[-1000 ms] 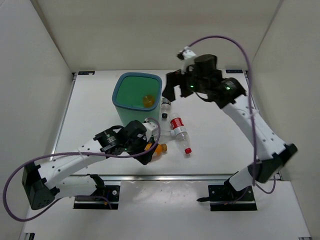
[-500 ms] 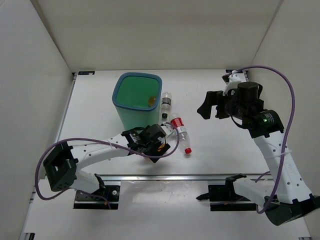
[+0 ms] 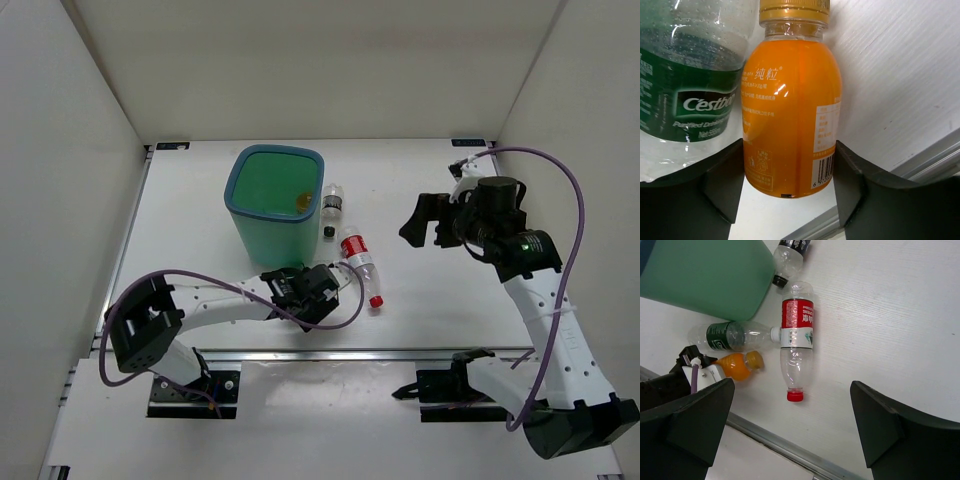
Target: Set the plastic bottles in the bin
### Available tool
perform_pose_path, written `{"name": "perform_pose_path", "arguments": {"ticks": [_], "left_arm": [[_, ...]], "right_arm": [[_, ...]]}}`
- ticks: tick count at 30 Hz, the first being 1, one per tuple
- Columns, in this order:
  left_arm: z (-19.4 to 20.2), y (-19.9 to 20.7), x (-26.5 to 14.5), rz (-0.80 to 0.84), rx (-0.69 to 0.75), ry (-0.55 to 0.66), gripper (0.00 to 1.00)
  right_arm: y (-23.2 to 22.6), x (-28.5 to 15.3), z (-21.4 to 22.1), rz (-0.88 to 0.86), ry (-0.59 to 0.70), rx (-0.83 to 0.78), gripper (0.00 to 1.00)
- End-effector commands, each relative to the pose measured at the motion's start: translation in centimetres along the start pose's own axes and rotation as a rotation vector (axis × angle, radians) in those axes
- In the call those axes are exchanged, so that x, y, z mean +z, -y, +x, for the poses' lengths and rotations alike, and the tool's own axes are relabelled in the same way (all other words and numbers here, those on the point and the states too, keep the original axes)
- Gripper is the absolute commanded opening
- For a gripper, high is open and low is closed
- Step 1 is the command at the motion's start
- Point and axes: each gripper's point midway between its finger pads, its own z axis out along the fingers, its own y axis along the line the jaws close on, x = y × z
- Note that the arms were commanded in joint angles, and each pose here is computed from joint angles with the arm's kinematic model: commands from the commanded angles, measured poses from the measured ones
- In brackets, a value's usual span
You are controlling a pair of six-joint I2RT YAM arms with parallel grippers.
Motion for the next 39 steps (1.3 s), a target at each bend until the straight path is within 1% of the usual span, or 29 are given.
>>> {"name": "perform_pose_path", "arguments": {"ticks": [1, 3, 6, 7, 8, 9, 11, 12, 13, 14, 15, 18, 19, 20, 21, 22, 24, 26, 28, 29, 30, 31, 33, 34, 35, 36, 37, 38, 39], "left_arm": [[-1.0, 0.3, -0.6, 0.004, -0.013, 0.054, 0.69], [-0.9, 0.6, -0.9, 0.016, -0.010, 0.052, 0.61], [-2.5, 1.3, -2.3, 0.051, -0.031, 0.091, 0.41], [-3.8, 1.6, -3.5, 0.071, -0.036, 0.129, 0.40], [-4.8, 1.8, -4.8, 0.101, -0.050, 0.152, 0.35], [-5.3, 1.9, -5.7, 0.124, -0.056, 0.163, 0.34], [-8.3, 2.6, -10.1, 0.211, -0.088, 0.281, 0.33], [-9.3, 2.2, -11.3, 0.224, -0.109, 0.324, 0.33], [-13.1, 1.2, -16.5, 0.283, -0.180, 0.494, 0.33], [-13.9, 0.9, -17.9, 0.292, -0.186, 0.532, 0.33], [-14.7, 0.0, -19.3, 0.286, -0.207, 0.574, 0.34], [-19.1, -5.5, -24.7, 0.146, -0.314, 0.762, 0.33], [-19.6, -8.0, -24.9, 0.063, -0.362, 0.791, 0.36], [-20.2, -10.9, -25.8, -0.034, -0.426, 0.826, 0.35], [-20.6, -12.7, -26.4, -0.108, -0.466, 0.854, 0.36], [-20.9, -15.4, -26.6, -0.210, -0.527, 0.873, 0.39], [-20.8, -19.4, -26.4, -0.338, -0.597, 0.882, 0.38], [-20.5, -21.9, -25.7, -0.401, -0.645, 0.876, 0.39], [-20.1, -23.1, -24.1, -0.420, -0.657, 0.861, 0.39], [-20.0, -23.3, -23.2, -0.422, -0.653, 0.847, 0.41], [-19.4, -23.4, -22.2, -0.443, -0.648, 0.819, 0.52], [-19.3, -23.4, -21.6, -0.451, -0.641, 0.807, 0.56], [-18.5, -23.6, -20.2, -0.467, -0.652, 0.776, 0.57], [-18.1, -23.8, -19.9, -0.472, -0.658, 0.766, 0.61], [-17.9, -24.1, -19.5, -0.463, -0.669, 0.761, 0.71], [-17.7, -24.3, -19.2, -0.445, -0.680, 0.760, 0.74], [-17.8, -24.1, -19.0, -0.414, -0.690, 0.764, 0.83], [-17.8, -24.4, -19.3, -0.409, -0.697, 0.769, 0.98], [-18.0, -24.2, -19.2, -0.396, -0.701, 0.770, 0.98]], "right_arm": [[-0.6, -0.2, -1.0, -0.039, 0.065, -0.008, 0.98], [-0.3, -0.3, -0.9, -0.026, 0.070, -0.001, 0.98], [0.3, 0.1, 0.0, -0.015, 0.049, 0.024, 0.98], [0.4, 0.1, 0.5, -0.016, 0.045, 0.030, 0.98], [0.6, 0.4, 0.9, -0.015, 0.038, 0.039, 0.99], [0.6, 0.7, 1.8, -0.019, 0.024, 0.066, 0.99], [0.9, 1.8, 3.1, -0.021, -0.001, 0.085, 0.98], [0.9, 2.6, 4.7, -0.016, -0.037, 0.092, 0.98], [0.9, 4.3, 6.4, -0.002, -0.074, 0.090, 0.98], [1.0, 4.6, 6.3, -0.001, -0.074, 0.090, 0.98], [0.9, 5.2, 7.5, 0.004, -0.101, 0.080, 0.98], [-0.1, 7.3, 9.0, -0.040, -0.133, 0.042, 0.99], [-0.9, 7.7, 8.8, -0.062, -0.119, 0.018, 0.99], [-2.1, 8.2, 8.8, -0.091, -0.118, -0.020, 0.99], [-1.7, 9.1, 9.5, -0.064, -0.140, -0.039, 0.99], [-2.0, 9.7, 9.7, -0.049, -0.156, -0.075, 0.99], [-2.6, 10.6, 9.9, -0.032, -0.174, -0.131, 0.99], [-2.4, 11.6, 10.7, 0.004, -0.213, -0.166, 0.99], [-1.8, 12.3, 10.7, 0.038, -0.223, -0.174, 0.99], [-1.3, 12.7, 11.3, 0.054, -0.239, -0.180, 1.00], [-0.9, 13.1, 11.5, 0.064, -0.242, -0.174, 0.99], [-0.9, 13.1, 11.6, 0.067, -0.241, -0.181, 0.99], [-0.6, 13.7, 12.6, 0.062, -0.251, -0.208, 0.99], [-0.5, 14.0, 12.8, 0.061, -0.253, -0.222, 0.99], [-0.9, 14.2, 13.1, 0.049, -0.250, -0.241, 0.99], [-1.1, 14.6, 13.6, 0.045, -0.256, -0.251, 0.98], [-1.1, 15.1, 13.8, 0.043, -0.263, -0.259, 0.98], [-1.0, 15.4, 14.0, 0.048, -0.269, -0.261, 0.96], [-1.0, 15.7, 14.1, 0.046, -0.272, -0.263, 0.96]]}}
